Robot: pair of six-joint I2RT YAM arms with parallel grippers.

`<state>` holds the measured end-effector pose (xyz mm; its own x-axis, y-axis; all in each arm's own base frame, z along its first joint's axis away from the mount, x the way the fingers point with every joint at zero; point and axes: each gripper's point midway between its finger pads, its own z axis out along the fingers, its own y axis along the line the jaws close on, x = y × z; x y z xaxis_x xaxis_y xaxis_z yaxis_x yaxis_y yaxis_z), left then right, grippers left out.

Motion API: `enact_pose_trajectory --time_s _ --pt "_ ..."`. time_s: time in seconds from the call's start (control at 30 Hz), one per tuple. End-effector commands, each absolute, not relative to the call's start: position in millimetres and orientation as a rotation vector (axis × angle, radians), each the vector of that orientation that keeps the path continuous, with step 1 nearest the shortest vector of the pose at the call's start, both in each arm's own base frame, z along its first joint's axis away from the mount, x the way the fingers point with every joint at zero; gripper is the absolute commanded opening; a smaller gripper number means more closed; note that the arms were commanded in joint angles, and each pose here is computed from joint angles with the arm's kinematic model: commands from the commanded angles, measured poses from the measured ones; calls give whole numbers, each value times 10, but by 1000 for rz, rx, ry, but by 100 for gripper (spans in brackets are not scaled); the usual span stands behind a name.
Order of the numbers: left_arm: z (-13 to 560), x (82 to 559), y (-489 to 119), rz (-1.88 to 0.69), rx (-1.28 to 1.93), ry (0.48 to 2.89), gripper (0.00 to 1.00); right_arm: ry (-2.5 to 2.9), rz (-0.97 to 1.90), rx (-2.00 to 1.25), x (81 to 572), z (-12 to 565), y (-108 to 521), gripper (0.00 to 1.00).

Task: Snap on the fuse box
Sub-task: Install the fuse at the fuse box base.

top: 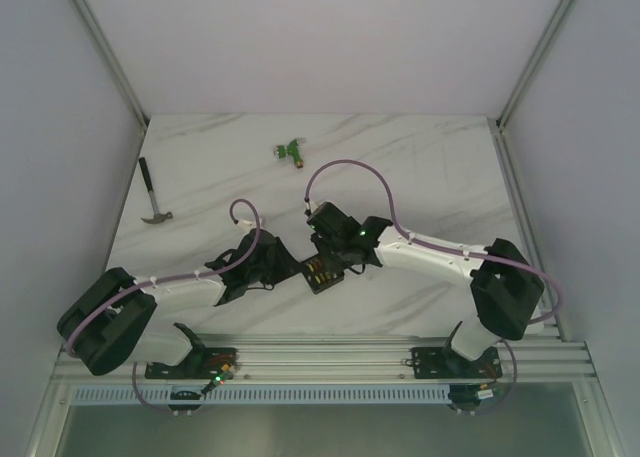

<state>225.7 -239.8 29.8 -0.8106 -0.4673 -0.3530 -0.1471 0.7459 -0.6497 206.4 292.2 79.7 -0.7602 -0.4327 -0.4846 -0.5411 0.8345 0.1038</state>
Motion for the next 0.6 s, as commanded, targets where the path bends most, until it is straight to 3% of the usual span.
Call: enact_pose_trajectory --time_s 0.0,0.3,0.57 --pt "325 2290 -2384 -825 -471 2437 40 2595 364 -707 2043 656 2985 28" --pt "325 2291 -2384 -826 -471 2437 40 2654 348 -702 1958 470 2932 26" --pt "330 2289 -2386 -829 -472 2436 40 2667 336 -708 1952 409 2923 18"
